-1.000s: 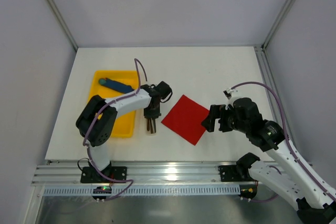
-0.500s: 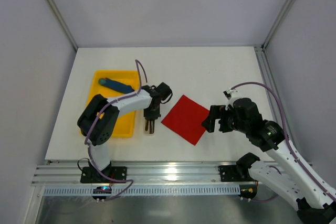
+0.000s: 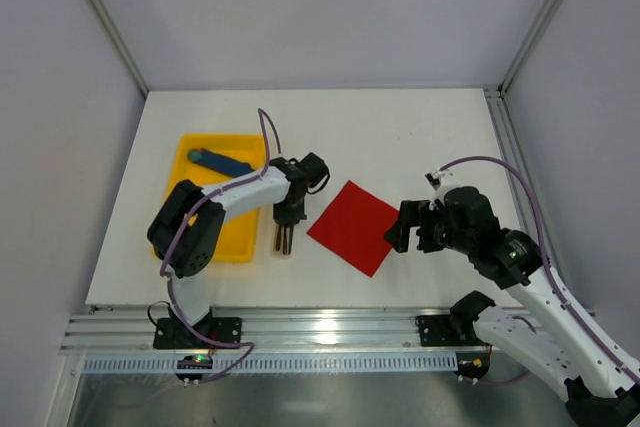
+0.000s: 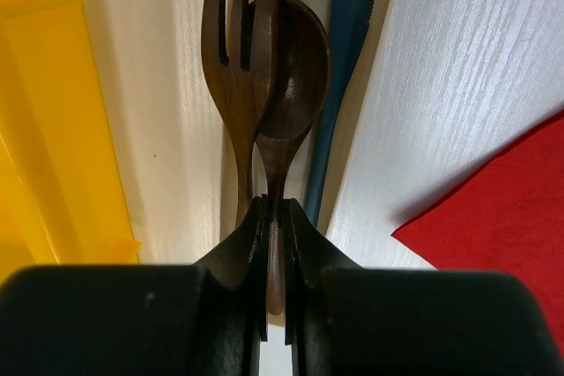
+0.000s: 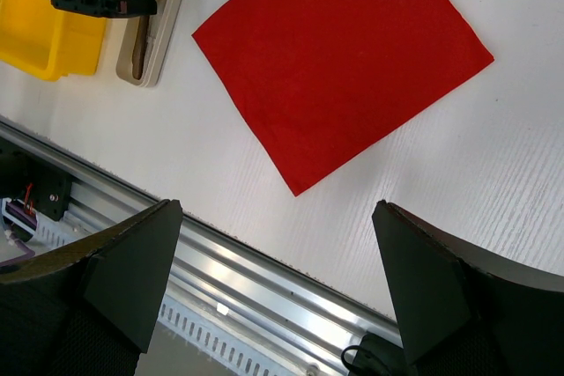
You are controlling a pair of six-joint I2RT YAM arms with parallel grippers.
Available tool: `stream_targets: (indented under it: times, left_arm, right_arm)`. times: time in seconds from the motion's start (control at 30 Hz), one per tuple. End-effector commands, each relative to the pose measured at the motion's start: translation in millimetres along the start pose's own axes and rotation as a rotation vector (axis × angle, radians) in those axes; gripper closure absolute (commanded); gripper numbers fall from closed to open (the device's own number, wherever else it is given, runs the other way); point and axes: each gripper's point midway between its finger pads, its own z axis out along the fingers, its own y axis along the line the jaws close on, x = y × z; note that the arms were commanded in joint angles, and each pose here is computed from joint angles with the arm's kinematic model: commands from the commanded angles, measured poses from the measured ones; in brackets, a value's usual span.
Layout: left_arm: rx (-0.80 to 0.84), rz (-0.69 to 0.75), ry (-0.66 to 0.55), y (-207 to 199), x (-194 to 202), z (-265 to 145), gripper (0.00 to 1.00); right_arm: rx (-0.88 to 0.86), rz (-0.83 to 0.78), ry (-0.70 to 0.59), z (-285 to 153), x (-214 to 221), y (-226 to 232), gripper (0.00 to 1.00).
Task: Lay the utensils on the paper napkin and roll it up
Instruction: Pick up the utensils from the container.
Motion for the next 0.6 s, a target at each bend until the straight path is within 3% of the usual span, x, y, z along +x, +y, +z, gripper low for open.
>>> stream_targets:
  times: [0.0,0.57]
  left_arm:
    - [0.021,-0.027,-0.045,-0.2,-14.0,-23.1,1.0]
    - [0.075,-0.034,-0.063,-7.0,-25.0,-44.9,1.0]
  right_arm:
    - [-0.014,-0.006,-0.04,-3.5,-8.0,3.8,0.0]
    - [-0.014,-0.004,-0.051,-5.9,-9.2,3.7,0.0]
